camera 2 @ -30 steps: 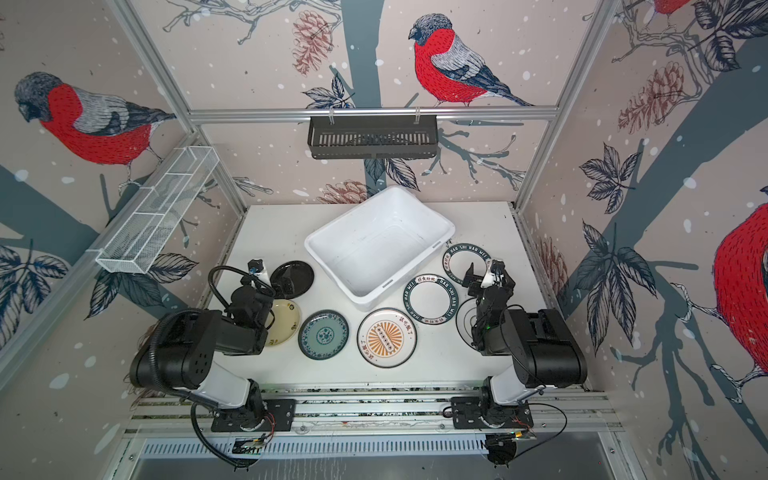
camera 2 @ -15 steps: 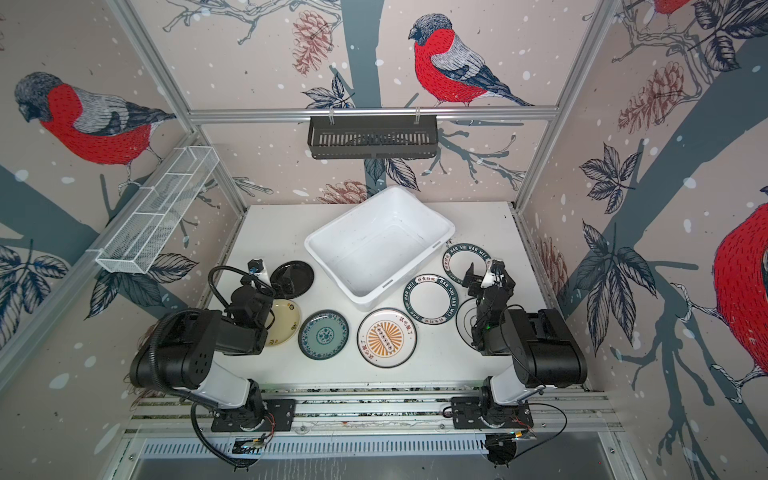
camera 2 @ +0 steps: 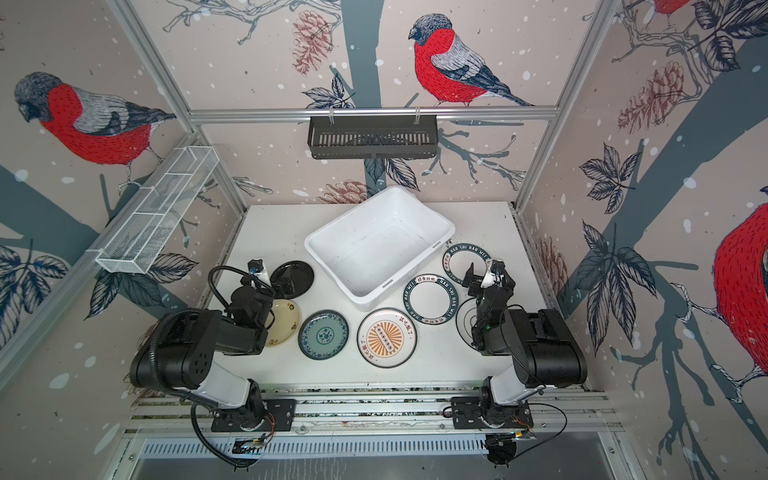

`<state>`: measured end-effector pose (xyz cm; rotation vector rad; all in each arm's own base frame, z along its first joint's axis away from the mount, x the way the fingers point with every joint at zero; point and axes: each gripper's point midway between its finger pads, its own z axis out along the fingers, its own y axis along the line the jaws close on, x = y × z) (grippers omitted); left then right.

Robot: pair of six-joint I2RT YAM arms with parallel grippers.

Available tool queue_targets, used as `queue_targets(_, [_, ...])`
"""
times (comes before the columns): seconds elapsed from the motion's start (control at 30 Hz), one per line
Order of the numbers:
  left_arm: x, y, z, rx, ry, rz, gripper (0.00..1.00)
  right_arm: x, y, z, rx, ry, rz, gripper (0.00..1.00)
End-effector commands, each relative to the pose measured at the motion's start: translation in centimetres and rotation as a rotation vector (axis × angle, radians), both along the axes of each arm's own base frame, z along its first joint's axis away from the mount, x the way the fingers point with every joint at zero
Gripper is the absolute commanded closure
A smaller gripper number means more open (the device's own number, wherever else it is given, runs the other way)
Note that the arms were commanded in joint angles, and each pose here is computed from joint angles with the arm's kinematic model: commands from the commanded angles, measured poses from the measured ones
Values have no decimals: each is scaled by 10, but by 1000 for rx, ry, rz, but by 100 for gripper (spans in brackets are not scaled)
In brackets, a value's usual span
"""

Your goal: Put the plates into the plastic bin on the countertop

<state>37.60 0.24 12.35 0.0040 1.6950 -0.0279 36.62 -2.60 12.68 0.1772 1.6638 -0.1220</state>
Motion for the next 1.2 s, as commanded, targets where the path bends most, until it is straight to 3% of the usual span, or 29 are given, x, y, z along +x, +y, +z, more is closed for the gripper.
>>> queue_targets(0.0, [-3, -1, 8, 16, -40, -7, 1, 1, 1, 4, -10, -15, 6, 0])
queue_targets(0.2, [-3, -6, 23, 18, -47, -37, 1, -1, -3, 7, -15, -26, -30, 1])
queue_targets(0.53, [12, -11, 41, 1, 75, -71, 1, -4, -21, 43, -3, -21, -195, 1])
queue_targets(0.67, [18, -8, 44, 5, 157, -55, 1, -1, -19, 61, 108, 16, -203, 0])
queue_targets(0.77, [22, -11, 46, 19, 240, -81, 1, 0, -28, 60, 332, 91, -291, 0])
queue_targets(0.9, [23, -20, 56, 48, 341, -148, 1, 13, 1, 51, 499, 257, -47, 0])
queue_targets(1.0, [26, -23, 72, 68, 388, -179, 1, 13, 11, 48, 551, 279, 15, 1])
queue_targets(1.17, [27, -36, 105, 81, 433, -268, 2, 15, 2, 45, 554, 331, -33, 1])
